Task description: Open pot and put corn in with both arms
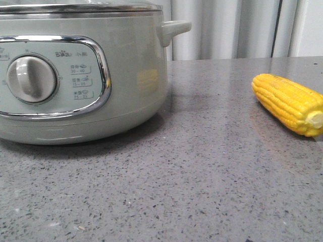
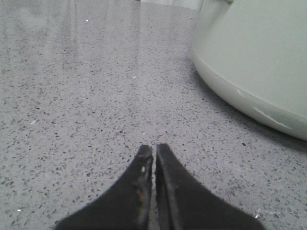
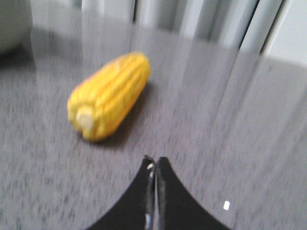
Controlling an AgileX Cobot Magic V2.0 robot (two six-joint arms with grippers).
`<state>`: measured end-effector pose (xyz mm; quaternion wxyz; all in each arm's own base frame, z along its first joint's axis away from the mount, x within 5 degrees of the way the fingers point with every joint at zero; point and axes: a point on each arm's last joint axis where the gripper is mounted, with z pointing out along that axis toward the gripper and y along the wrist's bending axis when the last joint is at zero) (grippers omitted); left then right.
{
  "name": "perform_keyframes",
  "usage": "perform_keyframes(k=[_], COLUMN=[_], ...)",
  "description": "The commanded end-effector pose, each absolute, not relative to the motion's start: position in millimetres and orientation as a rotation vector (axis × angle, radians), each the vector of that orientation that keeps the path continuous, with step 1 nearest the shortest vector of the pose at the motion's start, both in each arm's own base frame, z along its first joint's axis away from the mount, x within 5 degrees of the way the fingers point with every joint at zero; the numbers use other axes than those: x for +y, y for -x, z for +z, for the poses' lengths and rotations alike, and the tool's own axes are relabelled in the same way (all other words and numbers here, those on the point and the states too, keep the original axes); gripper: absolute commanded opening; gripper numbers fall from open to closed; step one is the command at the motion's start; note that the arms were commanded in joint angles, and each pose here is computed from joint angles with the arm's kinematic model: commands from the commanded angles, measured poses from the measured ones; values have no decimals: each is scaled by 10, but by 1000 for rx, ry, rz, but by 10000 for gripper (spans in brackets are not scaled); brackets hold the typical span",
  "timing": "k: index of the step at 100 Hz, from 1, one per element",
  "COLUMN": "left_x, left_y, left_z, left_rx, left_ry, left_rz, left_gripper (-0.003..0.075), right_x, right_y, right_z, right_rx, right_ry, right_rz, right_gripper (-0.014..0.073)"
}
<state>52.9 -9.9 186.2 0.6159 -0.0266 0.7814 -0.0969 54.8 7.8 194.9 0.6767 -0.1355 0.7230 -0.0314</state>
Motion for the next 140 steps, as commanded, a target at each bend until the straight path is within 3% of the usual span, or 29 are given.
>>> perform_keyframes(k=[1,24,48,69,84,107,120,140], left_x=[-96,-96,-96,-96,-91,-79,-74,20], left_y=[-545,-545,-545,-545,-545,-559,-570,-571], left_z=[1794,1794,1794,1794,1795,1857,1983,2079], left_rx=[1802,1802,1802,1802,1801,1730,1566,1354], left_ry=[87,87,87,87,77,100,380,714], left_rz=[-237,-237,-237,-237,-221,-228,-511,-758], left_gripper=[-20,-20,-20,-20,-20,-20,-20,-20], right_x=[71,63,42,36,38,2,3,-21], right_y=[-542,-514,-399,-360,-375,-514,-525,-524], right_z=[2075,2223,2475,2531,2510,2242,2203,2215], right_rx=[1436,1273,972,898,926,1277,1320,1309], right_ry=[260,227,167,153,157,-34,-91,-200], right_rz=[-80,-87,-97,-100,-97,141,212,306], right_gripper=[-64,-64,-64,-64,-64,-64,-64,-64])
